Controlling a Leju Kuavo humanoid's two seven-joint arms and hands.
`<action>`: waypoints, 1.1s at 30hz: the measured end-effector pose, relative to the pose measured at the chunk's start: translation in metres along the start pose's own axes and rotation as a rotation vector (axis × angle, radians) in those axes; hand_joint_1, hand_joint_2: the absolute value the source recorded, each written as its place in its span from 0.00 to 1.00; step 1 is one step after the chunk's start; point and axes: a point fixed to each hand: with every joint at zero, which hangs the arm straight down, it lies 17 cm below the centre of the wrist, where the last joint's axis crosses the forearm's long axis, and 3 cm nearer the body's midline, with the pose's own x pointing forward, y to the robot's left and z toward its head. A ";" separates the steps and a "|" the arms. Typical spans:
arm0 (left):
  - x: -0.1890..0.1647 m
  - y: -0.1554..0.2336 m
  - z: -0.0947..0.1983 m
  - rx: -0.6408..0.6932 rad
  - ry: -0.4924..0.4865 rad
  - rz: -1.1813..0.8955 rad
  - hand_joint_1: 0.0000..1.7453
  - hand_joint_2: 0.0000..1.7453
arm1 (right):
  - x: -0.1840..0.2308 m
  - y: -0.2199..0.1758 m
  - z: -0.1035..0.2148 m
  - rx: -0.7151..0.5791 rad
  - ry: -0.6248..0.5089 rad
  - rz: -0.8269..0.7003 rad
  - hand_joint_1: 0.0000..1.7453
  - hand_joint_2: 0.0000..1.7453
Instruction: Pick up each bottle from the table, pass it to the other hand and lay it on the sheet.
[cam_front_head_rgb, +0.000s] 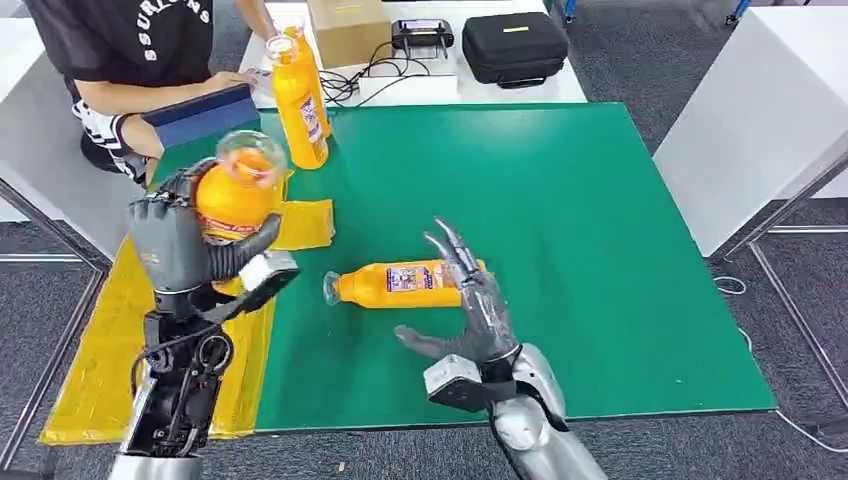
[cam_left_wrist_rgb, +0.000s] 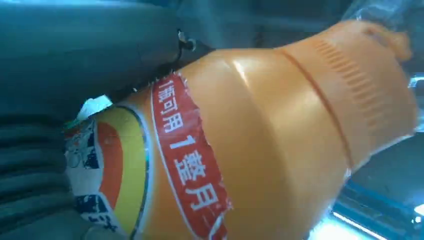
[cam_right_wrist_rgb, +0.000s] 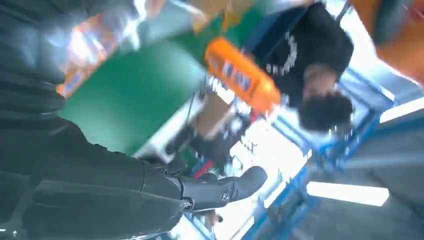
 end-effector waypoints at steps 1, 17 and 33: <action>-0.002 0.001 -0.002 -0.001 -0.002 -0.029 1.00 1.00 | 0.001 -0.004 0.000 -0.010 -0.001 0.014 0.00 1.00; 0.031 -0.100 -0.016 -0.257 -0.333 -0.424 1.00 1.00 | -0.005 -0.065 0.004 -0.118 -0.027 0.319 0.00 1.00; -0.047 -0.236 0.150 -1.048 -0.458 -0.293 1.00 1.00 | -0.029 -0.072 0.018 -0.045 0.023 0.385 0.00 1.00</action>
